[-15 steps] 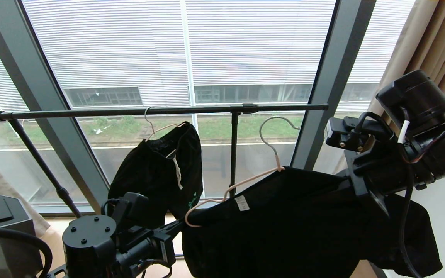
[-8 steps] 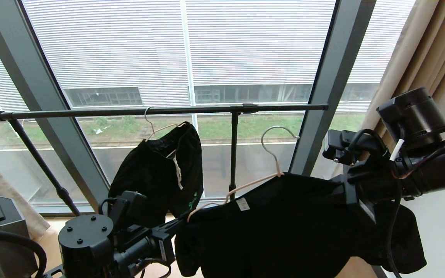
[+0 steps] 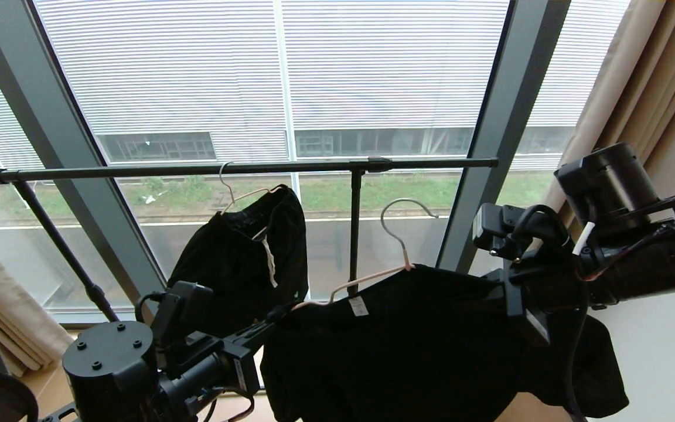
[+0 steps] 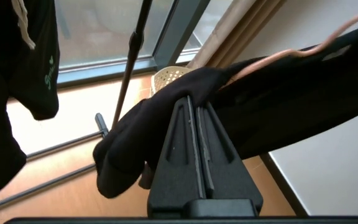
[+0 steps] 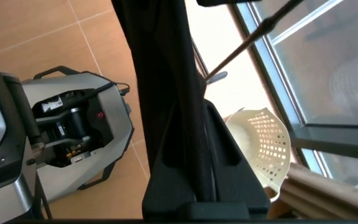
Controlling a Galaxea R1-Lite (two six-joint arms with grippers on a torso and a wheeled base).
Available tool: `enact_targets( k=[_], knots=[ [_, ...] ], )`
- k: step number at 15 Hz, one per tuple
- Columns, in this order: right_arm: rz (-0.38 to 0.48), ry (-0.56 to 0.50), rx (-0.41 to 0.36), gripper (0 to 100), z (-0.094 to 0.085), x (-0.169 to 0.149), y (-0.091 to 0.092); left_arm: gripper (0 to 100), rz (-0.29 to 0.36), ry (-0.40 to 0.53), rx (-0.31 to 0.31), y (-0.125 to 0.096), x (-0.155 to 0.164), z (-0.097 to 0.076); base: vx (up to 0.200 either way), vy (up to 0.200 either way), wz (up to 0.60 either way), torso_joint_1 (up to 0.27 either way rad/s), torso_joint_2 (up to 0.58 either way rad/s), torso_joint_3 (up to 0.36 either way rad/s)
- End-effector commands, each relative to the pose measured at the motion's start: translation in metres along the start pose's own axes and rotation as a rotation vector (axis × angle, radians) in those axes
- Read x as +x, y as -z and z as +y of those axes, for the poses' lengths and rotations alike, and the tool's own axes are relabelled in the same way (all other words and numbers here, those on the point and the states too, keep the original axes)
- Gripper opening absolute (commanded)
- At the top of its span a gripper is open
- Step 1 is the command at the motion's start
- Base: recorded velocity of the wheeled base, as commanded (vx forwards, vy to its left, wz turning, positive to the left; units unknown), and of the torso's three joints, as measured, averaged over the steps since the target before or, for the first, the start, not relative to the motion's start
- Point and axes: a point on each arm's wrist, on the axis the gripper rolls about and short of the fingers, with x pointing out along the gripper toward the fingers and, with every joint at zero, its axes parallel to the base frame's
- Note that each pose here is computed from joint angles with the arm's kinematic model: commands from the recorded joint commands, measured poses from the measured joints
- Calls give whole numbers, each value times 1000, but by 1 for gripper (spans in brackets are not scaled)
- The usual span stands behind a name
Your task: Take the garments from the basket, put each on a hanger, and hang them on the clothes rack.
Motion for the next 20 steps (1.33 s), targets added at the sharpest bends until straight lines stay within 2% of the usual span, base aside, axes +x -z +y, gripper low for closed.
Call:
enact_targets(
  k=[1,3,6,8,9,11,13,14,16,20],
  knots=[
    [14,-24,9,0,2,12,4,0,-37,12,2,-8,-6,-2,0,0,0,0,0,0],
    [-18,-37,16,0,9,24,4,0,-52,18,20,-10,-9,-4,0,0,0,0,0,0],
    [-51,-26,32,0,8,40,11,0,-68,29,35,-13,-11,-7,0,0,0,0,0,0],
    [-69,-73,35,0,13,39,15,0,-66,24,73,-13,-12,-7,0,0,0,0,0,0],
    [-104,-164,41,0,18,39,20,0,-73,20,100,-14,-11,-7,0,0,0,0,0,0],
    [-127,-200,44,0,18,44,23,0,-103,22,121,-21,-8,-8,0,0,0,0,0,0],
    [-146,-221,43,0,18,46,23,0,-102,19,144,-23,-5,-9,0,0,0,0,0,0],
    [-192,-293,45,0,18,45,23,0,-89,-25,211,-39,-4,-12,0,0,0,0,0,0],
    [-184,-304,60,0,16,54,29,0,-70,-42,214,-61,-14,-19,0,0,0,0,0,0],
    [-250,-305,48,0,14,70,37,0,1,-27,227,-93,-32,-36,0,0,0,0,0,0]
  ],
)
